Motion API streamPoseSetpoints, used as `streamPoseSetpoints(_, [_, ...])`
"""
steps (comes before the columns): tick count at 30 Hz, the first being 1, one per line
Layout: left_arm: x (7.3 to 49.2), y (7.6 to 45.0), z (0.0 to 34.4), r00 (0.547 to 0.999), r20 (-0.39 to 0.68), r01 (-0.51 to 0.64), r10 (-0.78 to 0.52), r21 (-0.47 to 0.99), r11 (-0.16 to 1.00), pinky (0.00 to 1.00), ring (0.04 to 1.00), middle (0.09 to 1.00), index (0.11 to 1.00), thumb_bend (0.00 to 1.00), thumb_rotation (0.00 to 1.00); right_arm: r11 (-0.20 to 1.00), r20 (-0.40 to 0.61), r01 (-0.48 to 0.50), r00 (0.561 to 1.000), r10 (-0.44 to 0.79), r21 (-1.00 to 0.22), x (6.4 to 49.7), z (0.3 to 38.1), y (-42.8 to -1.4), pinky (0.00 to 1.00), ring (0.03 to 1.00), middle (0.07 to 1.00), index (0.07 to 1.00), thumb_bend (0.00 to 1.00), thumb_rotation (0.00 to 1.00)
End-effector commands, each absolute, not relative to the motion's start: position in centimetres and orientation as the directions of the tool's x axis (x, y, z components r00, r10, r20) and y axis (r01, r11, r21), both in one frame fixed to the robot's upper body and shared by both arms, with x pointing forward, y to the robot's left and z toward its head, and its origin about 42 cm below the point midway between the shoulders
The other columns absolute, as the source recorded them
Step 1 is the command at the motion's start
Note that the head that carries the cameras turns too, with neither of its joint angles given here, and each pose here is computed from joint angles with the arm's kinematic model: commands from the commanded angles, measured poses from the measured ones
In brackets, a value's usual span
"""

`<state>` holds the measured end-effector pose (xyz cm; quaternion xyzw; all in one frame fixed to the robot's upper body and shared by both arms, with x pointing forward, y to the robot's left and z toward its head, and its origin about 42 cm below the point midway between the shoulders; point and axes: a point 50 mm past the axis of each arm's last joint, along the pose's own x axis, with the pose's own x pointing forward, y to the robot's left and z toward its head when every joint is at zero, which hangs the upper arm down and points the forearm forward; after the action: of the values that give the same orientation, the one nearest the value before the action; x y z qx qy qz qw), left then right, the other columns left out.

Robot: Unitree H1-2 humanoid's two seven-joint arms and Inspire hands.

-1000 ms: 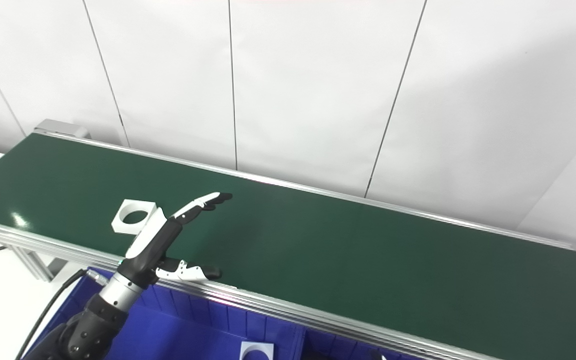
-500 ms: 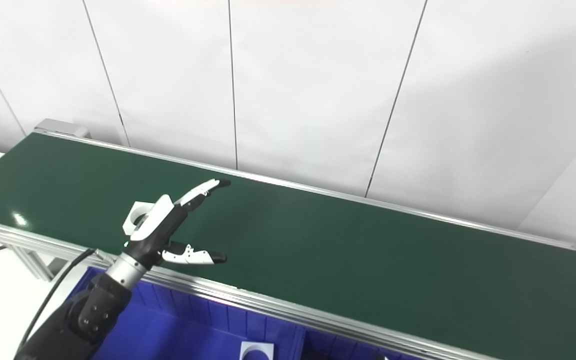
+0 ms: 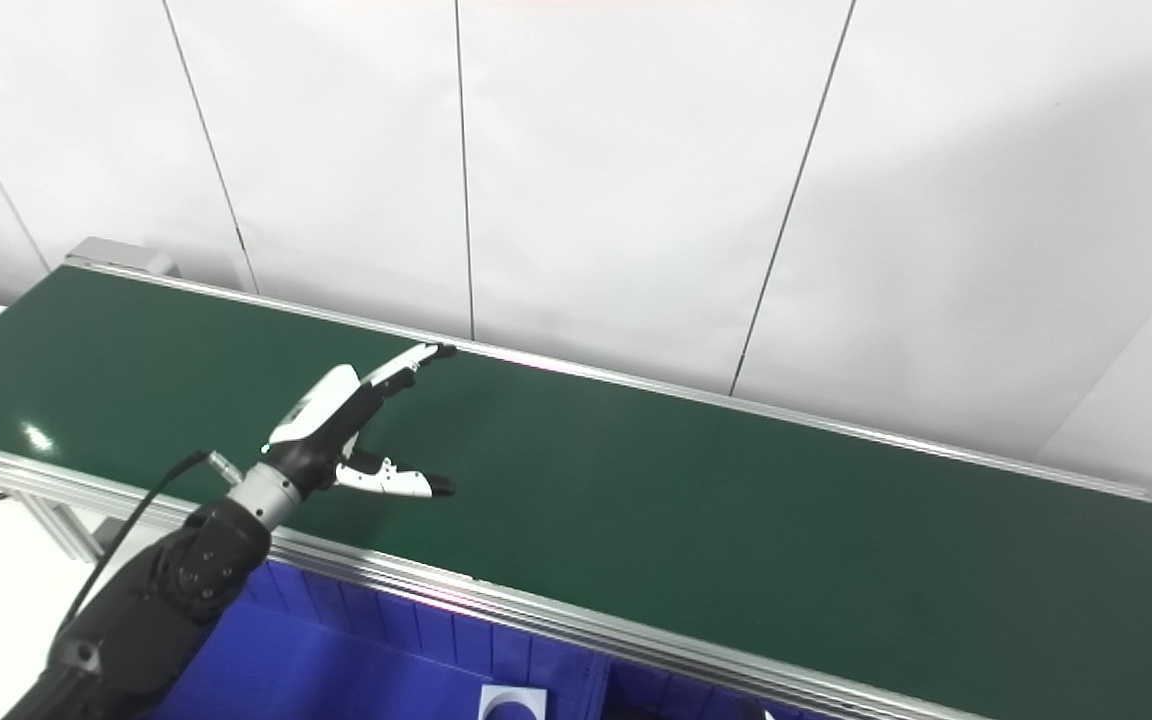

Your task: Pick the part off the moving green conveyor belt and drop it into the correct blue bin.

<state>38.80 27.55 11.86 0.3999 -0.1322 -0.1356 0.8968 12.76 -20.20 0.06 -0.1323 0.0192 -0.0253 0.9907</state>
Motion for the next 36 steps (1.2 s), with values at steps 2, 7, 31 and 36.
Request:
streamPoseSetpoints(2, [40.5,28.7,14.2,0.931,0.155,0.083,-0.329,0.791,0.606,0.86,0.955,0.981,0.937,0.77,0.47,0.972,0.044,0.061,0.998,-0.053,-0.227,13.1,1.1,-20.1,0.8,0.787,0.759,0.856,0.52,0.3])
streamPoseSetpoints(7, [41.5,29.8,14.3,0.947,0.114,0.08,-0.299,0.82,0.566,0.88,0.966,0.989,0.931,0.8,0.43,0.973,0.044,0.064,0.997,-0.055,-0.221,13.2,1.2,-20.1,0.81,0.787,0.758,0.855,0.52,0.29])
streamPoseSetpoints(31, [44.7,32.6,13.6,0.966,-0.09,0.196,-0.242,0.866,0.46,1.0,0.988,0.999,0.892,0.86,0.0,0.975,0.048,0.058,0.998,-0.048,-0.217,12.9,1.4,-19.9,0.83,0.798,0.764,0.868,0.49,0.29])
streamPoseSetpoints(36, [44.7,32.3,12.8,0.956,-0.15,0.251,-0.253,0.864,0.436,1.0,1.0,1.0,0.883,0.89,0.0,0.972,0.051,0.064,0.997,-0.053,-0.226,12.7,1.4,-19.9,0.83,0.798,0.767,0.869,0.49,0.31])
